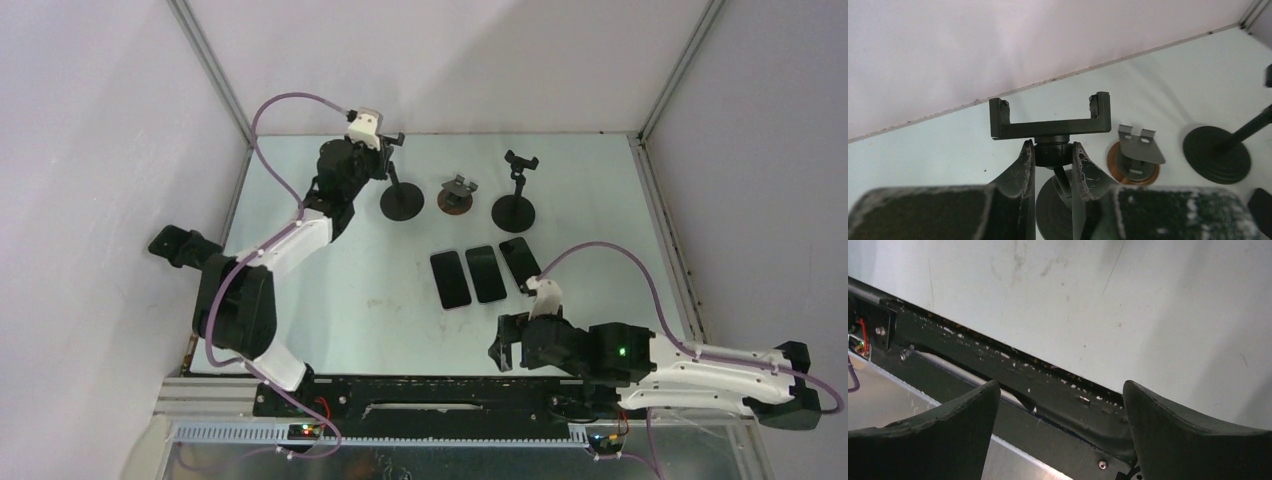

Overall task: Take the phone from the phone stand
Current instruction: Place the phone stand at the center of the board.

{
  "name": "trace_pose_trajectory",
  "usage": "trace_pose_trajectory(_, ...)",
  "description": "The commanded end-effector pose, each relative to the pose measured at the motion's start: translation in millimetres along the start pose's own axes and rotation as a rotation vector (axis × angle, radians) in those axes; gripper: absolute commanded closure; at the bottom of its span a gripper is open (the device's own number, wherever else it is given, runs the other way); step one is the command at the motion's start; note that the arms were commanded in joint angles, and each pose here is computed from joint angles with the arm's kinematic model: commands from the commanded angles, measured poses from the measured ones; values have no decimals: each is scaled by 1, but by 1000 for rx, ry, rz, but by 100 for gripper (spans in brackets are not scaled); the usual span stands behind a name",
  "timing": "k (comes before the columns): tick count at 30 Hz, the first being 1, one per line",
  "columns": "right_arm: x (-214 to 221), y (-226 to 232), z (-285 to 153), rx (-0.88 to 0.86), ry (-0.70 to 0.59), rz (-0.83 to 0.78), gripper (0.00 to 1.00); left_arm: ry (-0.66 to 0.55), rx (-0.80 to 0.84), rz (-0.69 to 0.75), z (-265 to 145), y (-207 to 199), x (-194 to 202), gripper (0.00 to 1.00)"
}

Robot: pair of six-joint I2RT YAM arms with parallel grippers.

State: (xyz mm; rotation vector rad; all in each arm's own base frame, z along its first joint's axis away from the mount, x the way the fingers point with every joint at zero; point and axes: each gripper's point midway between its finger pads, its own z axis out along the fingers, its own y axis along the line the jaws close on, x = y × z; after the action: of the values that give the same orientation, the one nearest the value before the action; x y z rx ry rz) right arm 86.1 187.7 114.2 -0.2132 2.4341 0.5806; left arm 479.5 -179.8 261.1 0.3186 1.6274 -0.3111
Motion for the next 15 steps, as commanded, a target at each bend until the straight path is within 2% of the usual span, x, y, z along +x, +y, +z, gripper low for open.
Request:
trace_pose_trajectory(1, 4, -6, 1, 63, -36, 57, 6, -208, -38, 105, 13, 10, -61, 84)
trace_pose_trajectory(7, 14, -2, 6, 74, -12, 9, 5, -148, -56, 148, 24, 16, -28, 75)
trace_pose_trajectory(11, 13, 2, 6, 65, -22, 12, 5, -111, -64, 145, 24, 17, -9, 65)
trace_pose_trajectory(15, 12, 2, 6, 60, -29, 12, 5, -84, -131, 129, 20, 29, -1, 59)
